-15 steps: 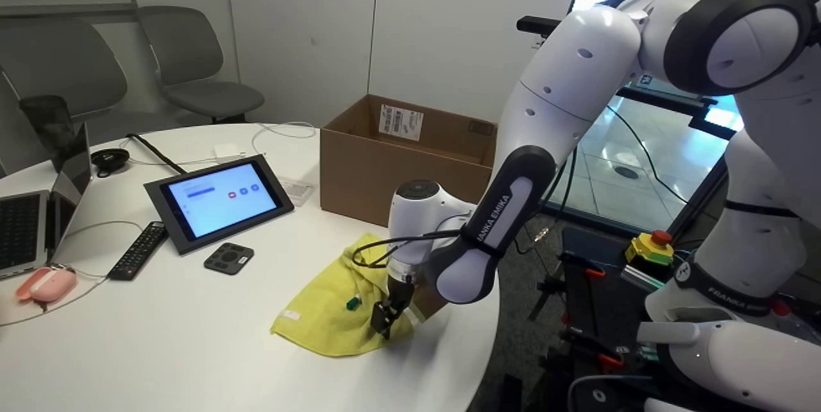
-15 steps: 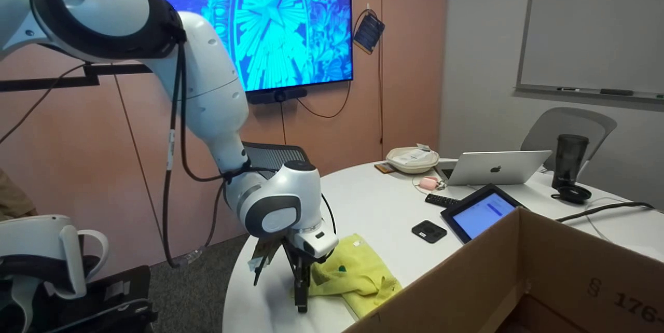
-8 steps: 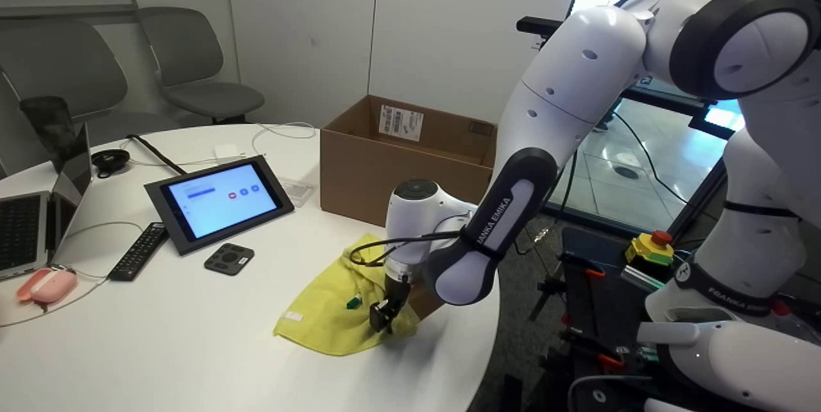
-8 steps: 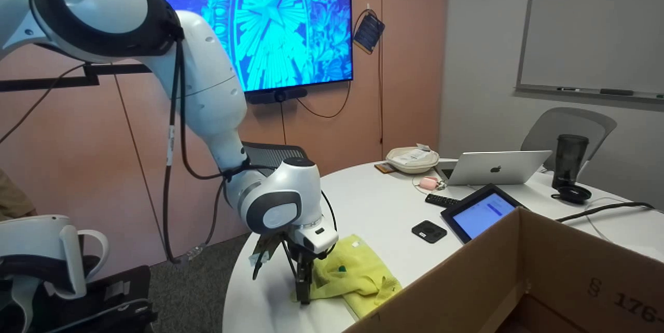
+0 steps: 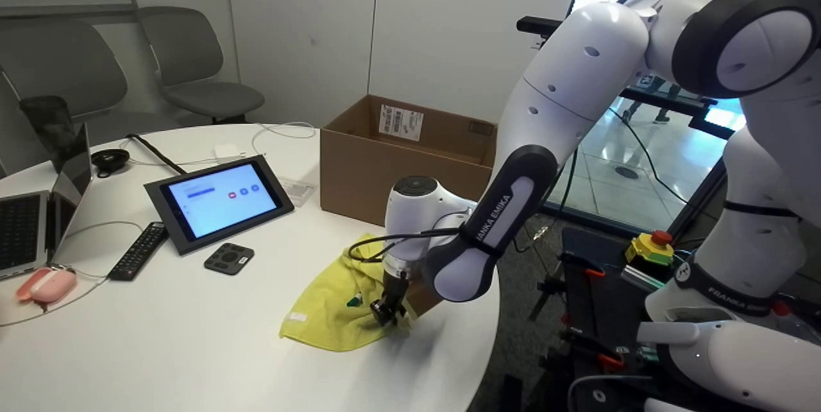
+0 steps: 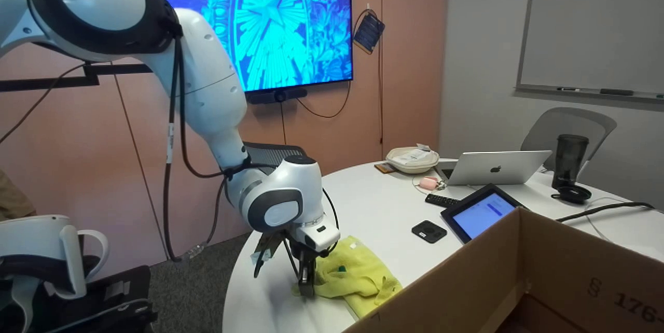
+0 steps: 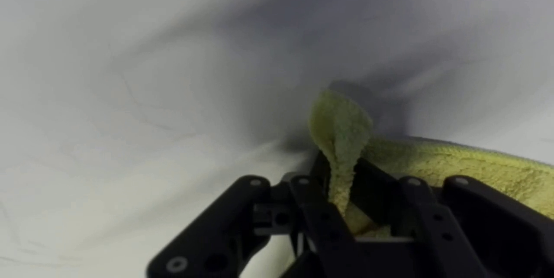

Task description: Put the marker on the towel, fold the towel, and then put the folded towel in the box

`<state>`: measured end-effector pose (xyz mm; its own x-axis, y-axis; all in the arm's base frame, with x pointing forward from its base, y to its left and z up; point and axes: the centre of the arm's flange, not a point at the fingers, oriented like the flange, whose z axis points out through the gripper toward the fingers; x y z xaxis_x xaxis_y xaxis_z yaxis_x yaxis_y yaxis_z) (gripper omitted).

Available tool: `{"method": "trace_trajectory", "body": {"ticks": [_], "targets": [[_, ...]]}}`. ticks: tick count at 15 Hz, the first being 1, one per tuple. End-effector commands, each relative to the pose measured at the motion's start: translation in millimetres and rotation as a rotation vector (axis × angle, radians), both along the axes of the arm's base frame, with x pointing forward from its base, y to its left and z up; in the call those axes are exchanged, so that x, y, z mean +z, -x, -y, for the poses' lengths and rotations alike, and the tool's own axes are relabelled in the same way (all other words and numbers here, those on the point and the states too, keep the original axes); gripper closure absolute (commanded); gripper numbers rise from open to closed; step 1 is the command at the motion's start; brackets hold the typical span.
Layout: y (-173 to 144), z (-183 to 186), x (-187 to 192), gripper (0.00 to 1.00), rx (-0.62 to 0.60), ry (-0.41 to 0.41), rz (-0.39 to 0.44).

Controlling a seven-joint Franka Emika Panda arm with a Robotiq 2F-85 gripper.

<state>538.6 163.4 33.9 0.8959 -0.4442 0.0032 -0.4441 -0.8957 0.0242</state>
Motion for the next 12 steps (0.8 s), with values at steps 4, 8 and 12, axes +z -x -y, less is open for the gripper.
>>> {"method": "trace_trajectory", "body": {"ticks": [4, 8, 12], "targets": [[-5, -5, 45, 0.93, 0.015, 0.052, 0.101], [-24, -14, 79, 0.93, 0.048, 0.083, 0.185], [-54, -39, 87, 0.92, 0.11, 0.087, 0.229]]}}
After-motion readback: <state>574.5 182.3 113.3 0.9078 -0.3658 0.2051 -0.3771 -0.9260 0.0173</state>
